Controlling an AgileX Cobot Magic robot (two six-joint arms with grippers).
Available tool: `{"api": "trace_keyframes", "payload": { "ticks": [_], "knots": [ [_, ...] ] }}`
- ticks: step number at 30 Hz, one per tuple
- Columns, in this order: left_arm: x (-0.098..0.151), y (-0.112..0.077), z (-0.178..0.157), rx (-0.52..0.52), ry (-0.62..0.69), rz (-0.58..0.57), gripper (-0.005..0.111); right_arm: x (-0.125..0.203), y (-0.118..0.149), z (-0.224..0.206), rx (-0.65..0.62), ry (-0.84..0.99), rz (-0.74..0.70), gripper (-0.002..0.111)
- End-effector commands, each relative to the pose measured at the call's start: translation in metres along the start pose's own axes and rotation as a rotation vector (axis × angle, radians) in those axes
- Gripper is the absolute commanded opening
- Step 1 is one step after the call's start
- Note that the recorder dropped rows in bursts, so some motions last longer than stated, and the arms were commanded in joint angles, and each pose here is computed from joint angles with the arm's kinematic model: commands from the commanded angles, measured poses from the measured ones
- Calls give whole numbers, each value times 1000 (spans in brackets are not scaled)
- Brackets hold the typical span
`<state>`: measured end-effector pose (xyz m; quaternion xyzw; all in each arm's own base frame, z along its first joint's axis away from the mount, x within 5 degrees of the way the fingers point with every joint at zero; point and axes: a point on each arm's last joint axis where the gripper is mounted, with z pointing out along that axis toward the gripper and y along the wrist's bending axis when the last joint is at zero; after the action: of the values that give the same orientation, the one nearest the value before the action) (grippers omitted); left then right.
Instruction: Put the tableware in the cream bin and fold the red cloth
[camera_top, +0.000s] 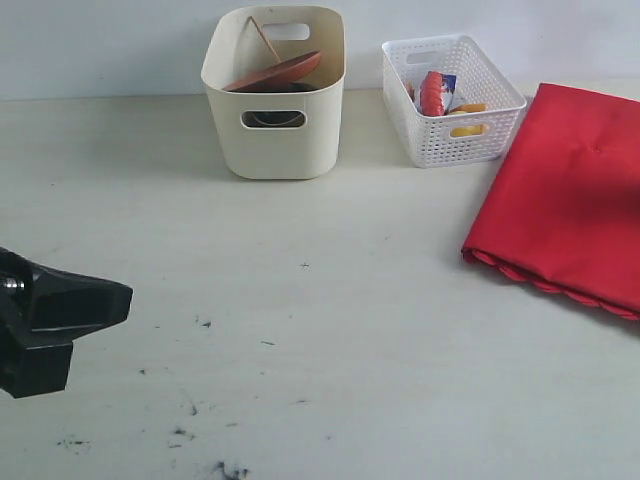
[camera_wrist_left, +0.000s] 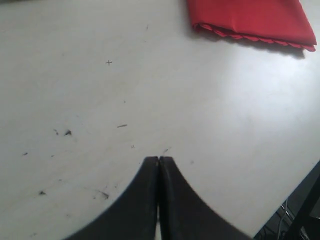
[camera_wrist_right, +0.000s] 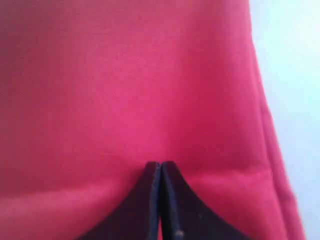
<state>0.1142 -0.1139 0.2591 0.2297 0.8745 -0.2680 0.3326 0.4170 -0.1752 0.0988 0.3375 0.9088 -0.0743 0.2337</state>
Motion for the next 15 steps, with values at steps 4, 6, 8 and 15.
{"api": "trace_keyframes", "payload": {
  "ticks": [4, 6, 8, 15],
  "knots": [
    [2, -1, -1, 8, 14, -63, 3, -1, 50, 28, -150, -64, -171, 0],
    [2, -1, -1, 8, 14, -75, 3, -9, 75, 26, -195, -85, -231, 0],
    [2, -1, -1, 10, 14, -80, 3, -21, 97, 16, -236, -114, -264, 0],
    [2, -1, -1, 11, 14, -84, 3, -63, 105, -40, -250, -132, -251, 0]
  ]
}}
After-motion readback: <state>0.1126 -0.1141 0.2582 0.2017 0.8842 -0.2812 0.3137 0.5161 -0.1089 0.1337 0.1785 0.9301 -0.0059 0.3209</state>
